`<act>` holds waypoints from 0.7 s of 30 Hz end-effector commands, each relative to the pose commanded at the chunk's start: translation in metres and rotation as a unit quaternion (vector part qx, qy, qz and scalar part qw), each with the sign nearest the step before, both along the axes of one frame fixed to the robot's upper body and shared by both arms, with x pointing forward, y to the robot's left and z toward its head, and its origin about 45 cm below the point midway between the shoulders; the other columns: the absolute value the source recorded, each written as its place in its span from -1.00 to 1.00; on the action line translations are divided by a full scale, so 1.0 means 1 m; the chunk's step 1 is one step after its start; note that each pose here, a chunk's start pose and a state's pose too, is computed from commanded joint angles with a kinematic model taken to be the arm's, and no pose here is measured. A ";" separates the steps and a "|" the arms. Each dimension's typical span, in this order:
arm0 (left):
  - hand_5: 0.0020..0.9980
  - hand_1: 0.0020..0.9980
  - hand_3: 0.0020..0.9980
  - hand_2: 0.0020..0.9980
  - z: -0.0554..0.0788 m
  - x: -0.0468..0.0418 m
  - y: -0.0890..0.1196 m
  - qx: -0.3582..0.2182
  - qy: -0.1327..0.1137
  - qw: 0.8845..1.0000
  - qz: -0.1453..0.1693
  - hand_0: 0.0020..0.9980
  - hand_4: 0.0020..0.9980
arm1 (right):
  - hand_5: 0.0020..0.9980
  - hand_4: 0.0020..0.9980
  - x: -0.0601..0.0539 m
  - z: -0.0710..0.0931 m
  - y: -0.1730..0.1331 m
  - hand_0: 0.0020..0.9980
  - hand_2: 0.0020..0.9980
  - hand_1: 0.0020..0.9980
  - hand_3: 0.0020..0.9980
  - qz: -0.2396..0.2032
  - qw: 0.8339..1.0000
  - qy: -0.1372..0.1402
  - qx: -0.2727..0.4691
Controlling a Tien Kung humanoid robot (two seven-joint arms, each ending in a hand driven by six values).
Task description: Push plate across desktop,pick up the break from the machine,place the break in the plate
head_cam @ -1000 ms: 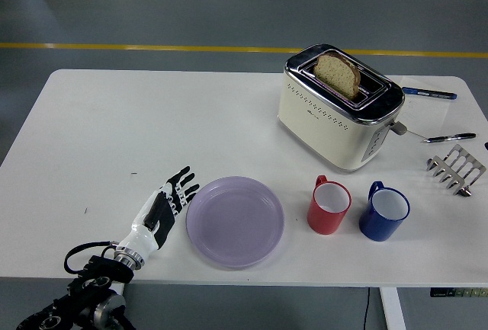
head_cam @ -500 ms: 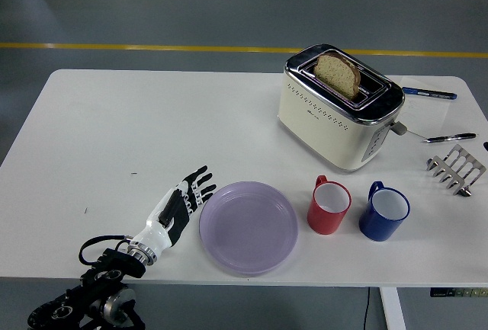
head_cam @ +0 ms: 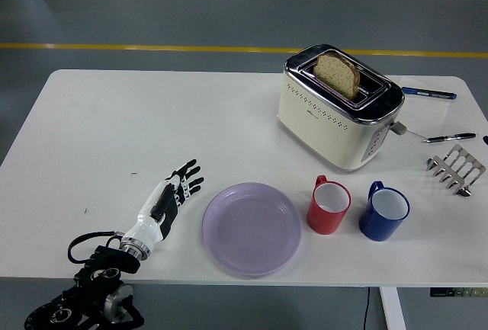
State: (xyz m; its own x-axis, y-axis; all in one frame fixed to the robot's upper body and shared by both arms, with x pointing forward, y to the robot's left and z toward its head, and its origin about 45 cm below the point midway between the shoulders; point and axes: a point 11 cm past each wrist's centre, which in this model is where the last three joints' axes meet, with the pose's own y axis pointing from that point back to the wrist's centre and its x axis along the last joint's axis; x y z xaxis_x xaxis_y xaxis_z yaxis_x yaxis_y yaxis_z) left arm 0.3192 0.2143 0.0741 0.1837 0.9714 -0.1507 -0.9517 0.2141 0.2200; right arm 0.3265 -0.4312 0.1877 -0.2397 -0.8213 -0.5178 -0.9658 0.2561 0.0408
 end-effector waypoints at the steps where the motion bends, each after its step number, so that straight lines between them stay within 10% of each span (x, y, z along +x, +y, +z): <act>1: 1.00 0.67 0.72 0.74 0.001 -0.0035 0.002 0.002 0.003 1.000 0.004 0.68 0.02 | -0.19 -0.11 0.007 0.011 -0.001 0.34 0.28 0.23 0.26 0.004 1.000 -0.006 -0.024; 11: 1.00 0.59 0.54 0.60 0.038 -0.0163 0.102 0.011 -0.030 0.990 0.139 0.64 0.01 | -0.21 0.05 0.071 0.097 0.013 0.38 0.32 0.30 0.30 0.058 0.962 -0.039 -0.264; 12: 1.00 0.57 0.51 0.57 0.041 -0.0172 0.109 0.011 -0.034 0.988 0.148 0.62 0.02 | -0.21 0.40 0.077 0.104 0.017 0.51 0.44 0.45 0.46 0.063 0.954 -0.040 -0.289; 21: 1.00 0.56 0.50 0.56 0.074 -0.0221 0.148 -0.032 -0.081 0.972 0.217 0.61 0.01 | -0.19 0.51 0.136 0.150 0.059 0.64 0.59 0.57 0.63 0.117 0.838 -0.009 -0.533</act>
State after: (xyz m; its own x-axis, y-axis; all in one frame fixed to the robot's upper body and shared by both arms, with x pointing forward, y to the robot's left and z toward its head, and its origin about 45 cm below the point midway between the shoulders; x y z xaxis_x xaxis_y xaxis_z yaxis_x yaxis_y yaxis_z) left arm 0.2972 0.3620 0.1482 -0.2156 0.9522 -0.2165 -0.9764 -0.2075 0.0600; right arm 0.4626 -0.3718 0.3373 -0.0085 -0.8434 0.5371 -0.9927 -0.0576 -0.1061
